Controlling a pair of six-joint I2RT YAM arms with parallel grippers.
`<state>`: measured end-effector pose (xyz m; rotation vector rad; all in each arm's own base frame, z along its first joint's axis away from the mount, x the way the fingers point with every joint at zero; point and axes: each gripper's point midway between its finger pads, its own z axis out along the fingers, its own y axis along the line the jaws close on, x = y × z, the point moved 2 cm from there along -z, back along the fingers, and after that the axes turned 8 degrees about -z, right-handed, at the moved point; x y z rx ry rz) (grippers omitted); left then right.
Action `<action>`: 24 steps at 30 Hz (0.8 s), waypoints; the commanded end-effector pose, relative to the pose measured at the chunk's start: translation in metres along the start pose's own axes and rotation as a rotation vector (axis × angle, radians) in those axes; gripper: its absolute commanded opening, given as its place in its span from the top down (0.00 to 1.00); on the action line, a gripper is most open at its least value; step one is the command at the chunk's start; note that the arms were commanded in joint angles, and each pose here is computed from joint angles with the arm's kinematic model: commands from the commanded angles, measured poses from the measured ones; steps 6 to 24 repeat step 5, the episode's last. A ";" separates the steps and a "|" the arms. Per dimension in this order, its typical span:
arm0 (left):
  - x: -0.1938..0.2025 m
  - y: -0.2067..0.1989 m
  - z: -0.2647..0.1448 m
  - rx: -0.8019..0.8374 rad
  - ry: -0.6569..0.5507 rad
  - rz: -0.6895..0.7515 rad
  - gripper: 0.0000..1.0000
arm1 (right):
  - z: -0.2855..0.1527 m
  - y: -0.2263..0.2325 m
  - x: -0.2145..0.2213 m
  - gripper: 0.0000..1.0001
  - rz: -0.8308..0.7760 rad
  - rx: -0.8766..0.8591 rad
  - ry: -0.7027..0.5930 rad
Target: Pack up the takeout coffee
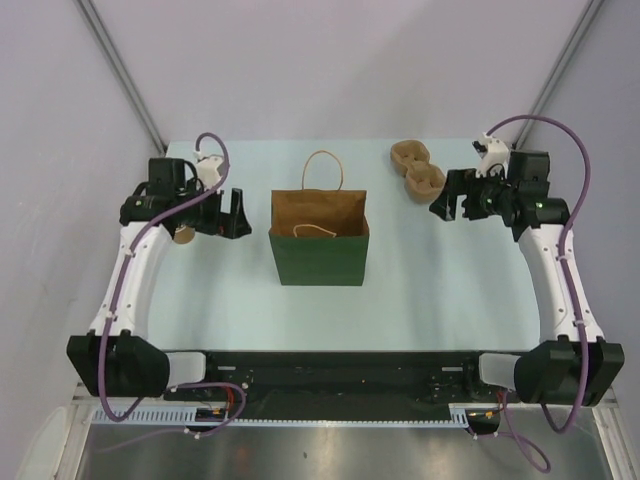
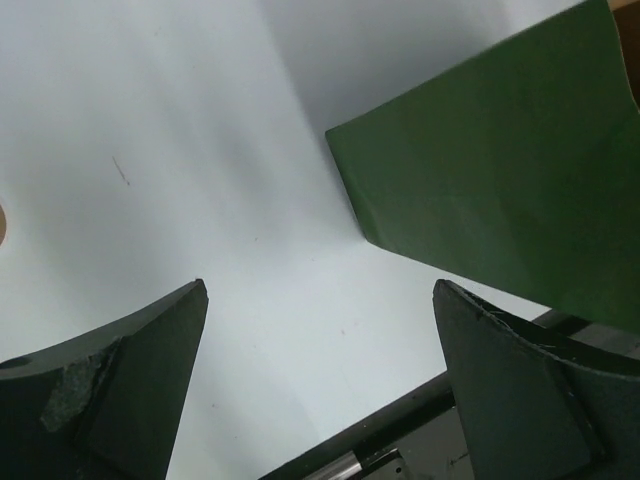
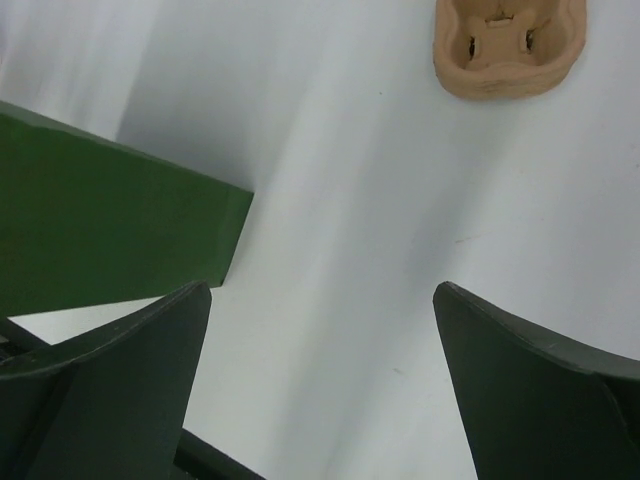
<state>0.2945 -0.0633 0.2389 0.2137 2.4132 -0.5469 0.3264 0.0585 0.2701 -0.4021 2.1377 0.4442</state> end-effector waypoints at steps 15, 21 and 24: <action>-0.018 0.007 -0.017 -0.086 -0.117 0.069 0.01 | -0.014 0.001 -0.015 0.00 -0.049 0.026 -0.088; -0.018 0.007 -0.017 -0.086 -0.117 0.069 0.01 | -0.014 0.001 -0.015 0.00 -0.049 0.026 -0.088; -0.018 0.007 -0.017 -0.086 -0.117 0.069 0.01 | -0.014 0.001 -0.015 0.00 -0.049 0.026 -0.088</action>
